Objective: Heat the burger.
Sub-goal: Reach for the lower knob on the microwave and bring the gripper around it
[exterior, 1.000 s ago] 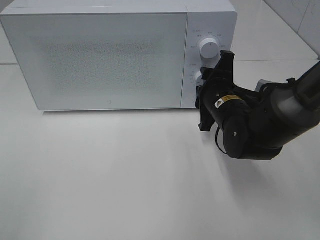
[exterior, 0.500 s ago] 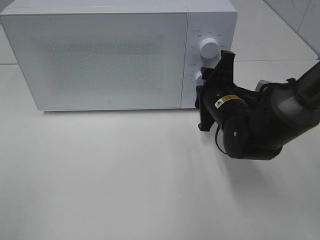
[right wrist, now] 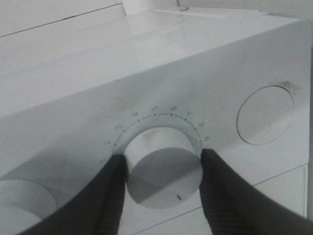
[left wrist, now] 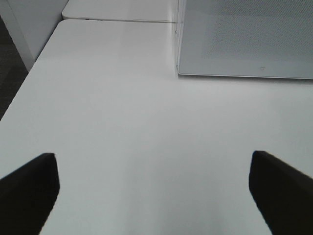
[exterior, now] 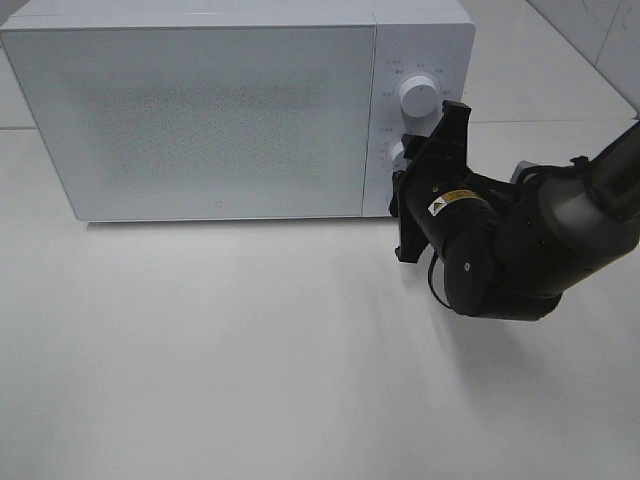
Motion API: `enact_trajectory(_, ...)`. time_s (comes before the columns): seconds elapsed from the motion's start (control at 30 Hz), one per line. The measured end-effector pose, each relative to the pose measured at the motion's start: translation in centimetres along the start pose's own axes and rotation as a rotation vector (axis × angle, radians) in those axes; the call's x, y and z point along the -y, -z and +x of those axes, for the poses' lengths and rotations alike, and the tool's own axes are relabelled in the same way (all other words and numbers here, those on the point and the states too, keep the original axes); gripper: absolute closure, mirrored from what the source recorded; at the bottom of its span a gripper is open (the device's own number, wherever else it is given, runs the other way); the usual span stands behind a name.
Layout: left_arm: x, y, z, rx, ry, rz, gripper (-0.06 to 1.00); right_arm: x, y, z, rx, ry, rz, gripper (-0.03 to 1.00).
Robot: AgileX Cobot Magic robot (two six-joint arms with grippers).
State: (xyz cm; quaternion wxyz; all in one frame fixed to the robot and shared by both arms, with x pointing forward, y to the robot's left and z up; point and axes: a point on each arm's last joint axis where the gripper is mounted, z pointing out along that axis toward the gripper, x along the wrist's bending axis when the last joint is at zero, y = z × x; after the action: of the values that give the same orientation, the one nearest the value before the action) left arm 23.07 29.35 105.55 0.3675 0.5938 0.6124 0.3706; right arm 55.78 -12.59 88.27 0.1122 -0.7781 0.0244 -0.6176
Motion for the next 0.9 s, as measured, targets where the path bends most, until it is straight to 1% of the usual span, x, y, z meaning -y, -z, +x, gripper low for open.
enact_trajectory(0.2, 0.0, 0.0, 0.0, 0.000, 0.000, 0.000, -0.03, 0.0, 0.0, 0.0, 0.000, 0.013, -0.010, 0.52)
enact_trajectory(0.33, 0.0, 0.0, 0.0, 0.000, 0.000, 0.000, -0.03, 0.4, 0.0, 0.1, -0.004, 0.038, -0.005, 0.49)
enact_trajectory(0.43, 0.0, 0.0, 0.0, 0.000, 0.000, 0.000, -0.03, 1.0, -0.1, 0.3, -0.025, 0.075, 0.025, 0.45)
enact_trajectory(0.47, 0.0, 0.0, 0.0, 0.000, 0.000, 0.000, -0.03, 1.3, 0.0, 0.7, -0.056, 0.099, 0.040, 0.42)
enact_trajectory(0.57, 0.0, 0.0, 0.0, 0.000, 0.000, 0.000, -0.03, 1.4, 0.0, 0.7, -0.061, 0.107, 0.042, 0.40)
enact_trajectory(0.6, 0.0, 0.0, 0.0, 0.000, 0.000, 0.000, -0.03, 1.4, 0.0, 0.8, -0.067, 0.119, 0.042, 0.37)
enact_trajectory(0.63, 0.0, 0.0, 0.0, 0.000, 0.000, 0.000, -0.03, 1.4, 0.1, 0.7, -0.063, 0.134, 0.044, 0.34)
enact_trajectory(0.73, 0.0, 0.0, 0.0, 0.000, 0.000, 0.000, -0.03, 1.3, 0.2, 0.5, -0.058, 0.140, 0.046, 0.32)
enact_trajectory(0.8, 0.0, 0.0, 0.0, 0.000, 0.000, 0.000, -0.03, 0.8, 0.8, 0.3, -0.048, 0.154, 0.044, 0.29)
enact_trajectory(0.9, 0.0, 0.0, 0.0, 0.000, 0.000, 0.000, -0.03, 0.4, 1.5, 0.3, -0.043, 0.171, 0.042, 0.29)
